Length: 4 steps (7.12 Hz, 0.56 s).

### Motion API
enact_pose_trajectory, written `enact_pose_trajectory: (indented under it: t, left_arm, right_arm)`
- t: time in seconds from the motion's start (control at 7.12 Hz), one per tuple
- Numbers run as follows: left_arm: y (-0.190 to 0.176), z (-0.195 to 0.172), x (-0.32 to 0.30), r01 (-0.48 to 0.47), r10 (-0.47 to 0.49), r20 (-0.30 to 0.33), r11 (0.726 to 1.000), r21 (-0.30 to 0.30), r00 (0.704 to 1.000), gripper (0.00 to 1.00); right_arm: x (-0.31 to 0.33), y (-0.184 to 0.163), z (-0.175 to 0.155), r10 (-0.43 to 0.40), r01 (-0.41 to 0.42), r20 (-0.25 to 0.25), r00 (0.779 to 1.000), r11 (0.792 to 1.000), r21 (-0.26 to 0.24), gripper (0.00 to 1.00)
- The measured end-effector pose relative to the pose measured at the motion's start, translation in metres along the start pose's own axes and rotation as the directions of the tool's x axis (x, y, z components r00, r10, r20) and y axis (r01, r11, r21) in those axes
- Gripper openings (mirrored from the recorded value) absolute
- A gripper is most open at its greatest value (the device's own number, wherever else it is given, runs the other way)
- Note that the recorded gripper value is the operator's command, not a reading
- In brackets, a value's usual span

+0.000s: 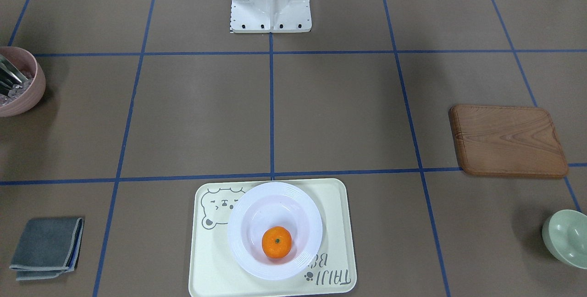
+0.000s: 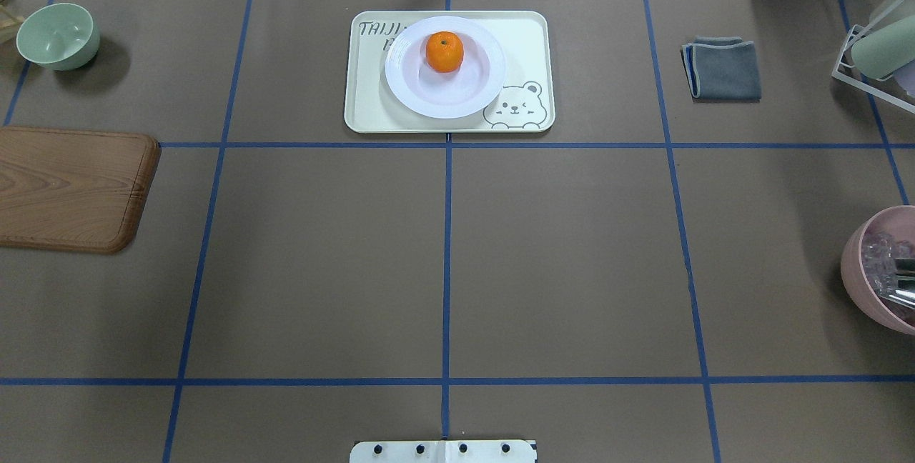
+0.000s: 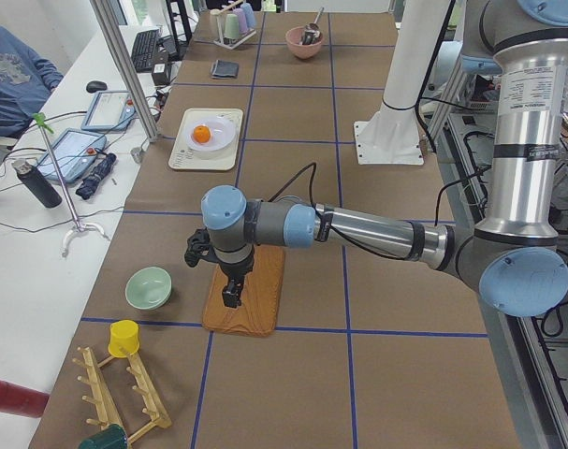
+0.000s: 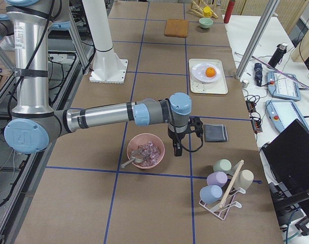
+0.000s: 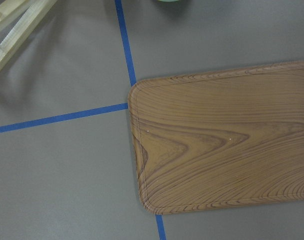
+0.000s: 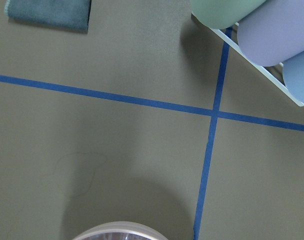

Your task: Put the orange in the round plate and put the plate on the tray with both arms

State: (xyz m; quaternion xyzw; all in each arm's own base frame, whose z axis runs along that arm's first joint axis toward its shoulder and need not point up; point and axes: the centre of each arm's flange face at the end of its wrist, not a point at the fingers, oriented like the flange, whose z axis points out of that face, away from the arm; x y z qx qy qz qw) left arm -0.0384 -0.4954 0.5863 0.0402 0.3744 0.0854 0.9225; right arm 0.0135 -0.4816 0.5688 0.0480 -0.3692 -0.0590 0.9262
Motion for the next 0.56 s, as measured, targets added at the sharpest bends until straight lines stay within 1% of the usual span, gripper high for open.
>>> enact_pose_trajectory:
  t: [0.56]
  left_arm:
    - [-0.0023,-0.0018,0.0014,-0.007,0.007,0.004,1.0,0.006,1.0,0.98]
  right_arm:
    - [-0.0003,-0.0005,-0.0001,0.002,-0.002,-0.004,1.0,1.0,0.003,1.0]
